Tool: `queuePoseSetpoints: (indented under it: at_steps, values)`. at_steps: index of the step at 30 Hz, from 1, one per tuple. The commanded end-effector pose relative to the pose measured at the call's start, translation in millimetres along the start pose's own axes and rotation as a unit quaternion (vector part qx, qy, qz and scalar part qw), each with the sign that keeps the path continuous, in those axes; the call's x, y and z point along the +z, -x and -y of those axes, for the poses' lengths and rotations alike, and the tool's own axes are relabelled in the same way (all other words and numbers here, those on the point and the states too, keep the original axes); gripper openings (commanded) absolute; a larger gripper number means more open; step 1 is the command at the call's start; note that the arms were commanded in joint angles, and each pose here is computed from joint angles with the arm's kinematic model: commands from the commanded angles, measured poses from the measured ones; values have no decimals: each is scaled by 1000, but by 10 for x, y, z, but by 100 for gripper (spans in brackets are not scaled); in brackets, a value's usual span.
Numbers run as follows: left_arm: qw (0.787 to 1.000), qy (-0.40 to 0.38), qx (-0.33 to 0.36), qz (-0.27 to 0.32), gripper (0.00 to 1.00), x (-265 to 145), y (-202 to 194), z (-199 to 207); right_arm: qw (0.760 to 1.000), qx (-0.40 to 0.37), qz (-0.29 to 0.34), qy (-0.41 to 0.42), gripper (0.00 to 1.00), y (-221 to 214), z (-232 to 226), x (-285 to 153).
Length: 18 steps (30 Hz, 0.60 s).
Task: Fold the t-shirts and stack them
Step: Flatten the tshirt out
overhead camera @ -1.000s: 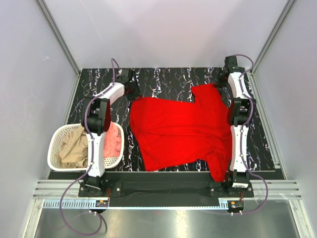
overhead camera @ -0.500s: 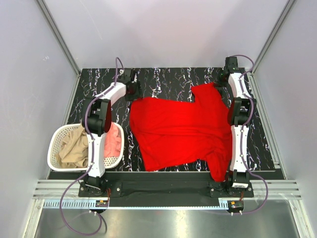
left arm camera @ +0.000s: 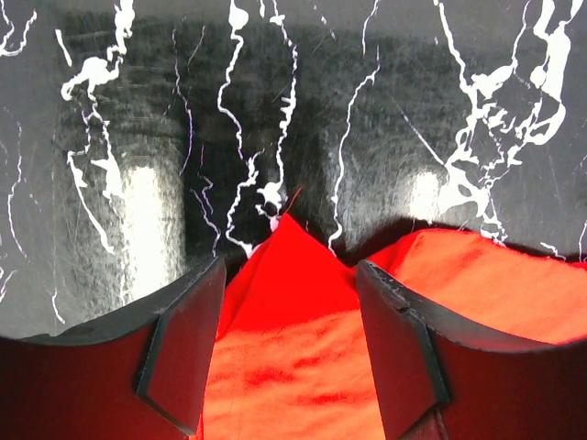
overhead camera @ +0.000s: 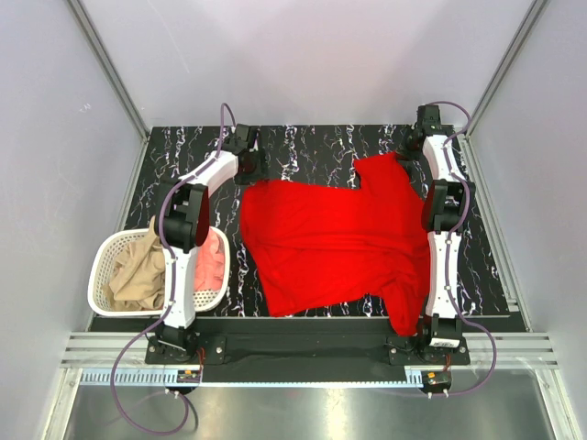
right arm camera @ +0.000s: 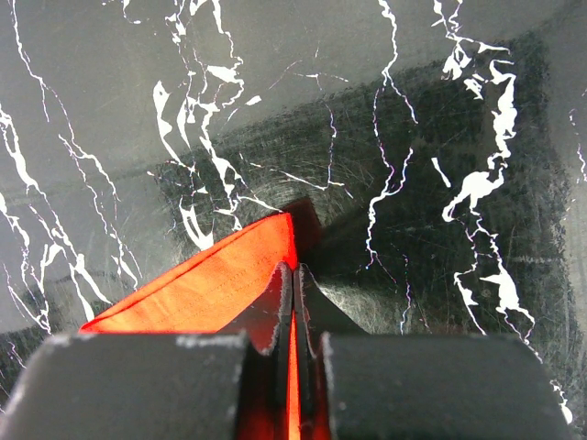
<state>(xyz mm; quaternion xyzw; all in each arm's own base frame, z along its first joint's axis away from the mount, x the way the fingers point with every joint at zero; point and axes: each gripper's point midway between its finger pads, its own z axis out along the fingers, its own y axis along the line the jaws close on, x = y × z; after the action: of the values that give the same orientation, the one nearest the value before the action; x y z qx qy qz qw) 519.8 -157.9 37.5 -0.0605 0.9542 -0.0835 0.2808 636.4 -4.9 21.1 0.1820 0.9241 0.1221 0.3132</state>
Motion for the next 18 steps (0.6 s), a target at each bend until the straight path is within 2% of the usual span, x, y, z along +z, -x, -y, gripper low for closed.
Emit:
queuePoseSetpoints:
  at_steps: [1, 4, 8, 15, 18]
  values:
    - [998, -24, 17, 60, 64, -216, 335, 143, 1000, -11, 8, 0, 0, 104, -42, -184]
    - [997, -36, 21, 60, 64, -216, 395, 209, 1000, -11, 9, 0, 0, 108, -34, -197]
    - [1000, -20, 7, 18, 63, -55, 213, 151, 1000, -13, 12, 4, 0, 127, -53, -220]
    - [999, -30, -11, -2, 52, 79, 82, 180, 1000, -13, 16, 7, 0, 156, -76, -250]
    - [1000, -20, -15, -10, 54, 129, 40, 144, 1000, -16, 18, 9, 0, 175, -87, -266]
